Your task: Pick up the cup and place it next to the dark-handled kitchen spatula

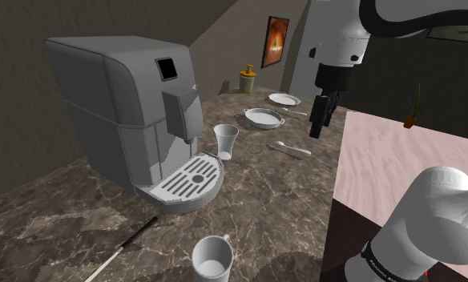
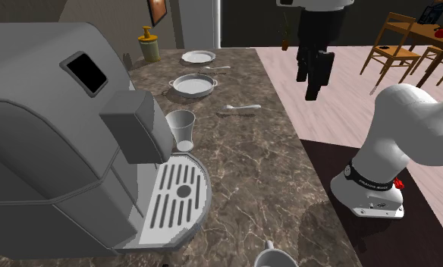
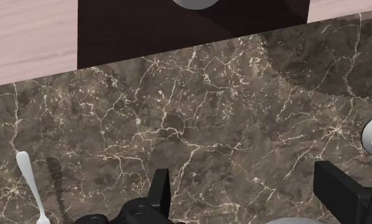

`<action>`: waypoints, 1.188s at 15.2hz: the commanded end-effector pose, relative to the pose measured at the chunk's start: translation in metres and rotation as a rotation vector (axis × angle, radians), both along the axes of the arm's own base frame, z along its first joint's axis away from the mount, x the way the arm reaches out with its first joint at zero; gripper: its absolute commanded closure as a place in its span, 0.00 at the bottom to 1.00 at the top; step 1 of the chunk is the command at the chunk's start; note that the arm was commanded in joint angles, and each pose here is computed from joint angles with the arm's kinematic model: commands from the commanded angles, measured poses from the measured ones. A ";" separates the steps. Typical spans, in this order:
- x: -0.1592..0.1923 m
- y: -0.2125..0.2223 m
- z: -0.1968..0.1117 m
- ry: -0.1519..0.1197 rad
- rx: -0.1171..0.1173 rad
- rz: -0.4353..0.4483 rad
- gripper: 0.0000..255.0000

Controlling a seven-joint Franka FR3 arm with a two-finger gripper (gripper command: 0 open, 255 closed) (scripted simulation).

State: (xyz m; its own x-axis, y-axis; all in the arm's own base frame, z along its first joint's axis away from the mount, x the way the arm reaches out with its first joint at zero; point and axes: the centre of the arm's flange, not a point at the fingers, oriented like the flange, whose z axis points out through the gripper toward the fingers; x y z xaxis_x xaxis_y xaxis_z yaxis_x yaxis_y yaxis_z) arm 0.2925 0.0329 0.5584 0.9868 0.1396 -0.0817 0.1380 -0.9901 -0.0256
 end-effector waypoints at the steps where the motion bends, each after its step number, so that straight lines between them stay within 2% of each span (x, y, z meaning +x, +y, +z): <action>1: 0.000 0.000 0.000 0.000 0.000 0.000 0.00; 18: 0.188 0.055 -0.096 -0.084 -0.166 -0.047 0.00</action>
State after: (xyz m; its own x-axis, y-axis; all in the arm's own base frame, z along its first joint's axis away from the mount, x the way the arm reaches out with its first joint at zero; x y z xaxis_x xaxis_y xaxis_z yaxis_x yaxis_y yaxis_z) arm 0.4687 0.0842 0.4677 0.9959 0.0877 -0.0218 0.0899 -0.9862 0.1388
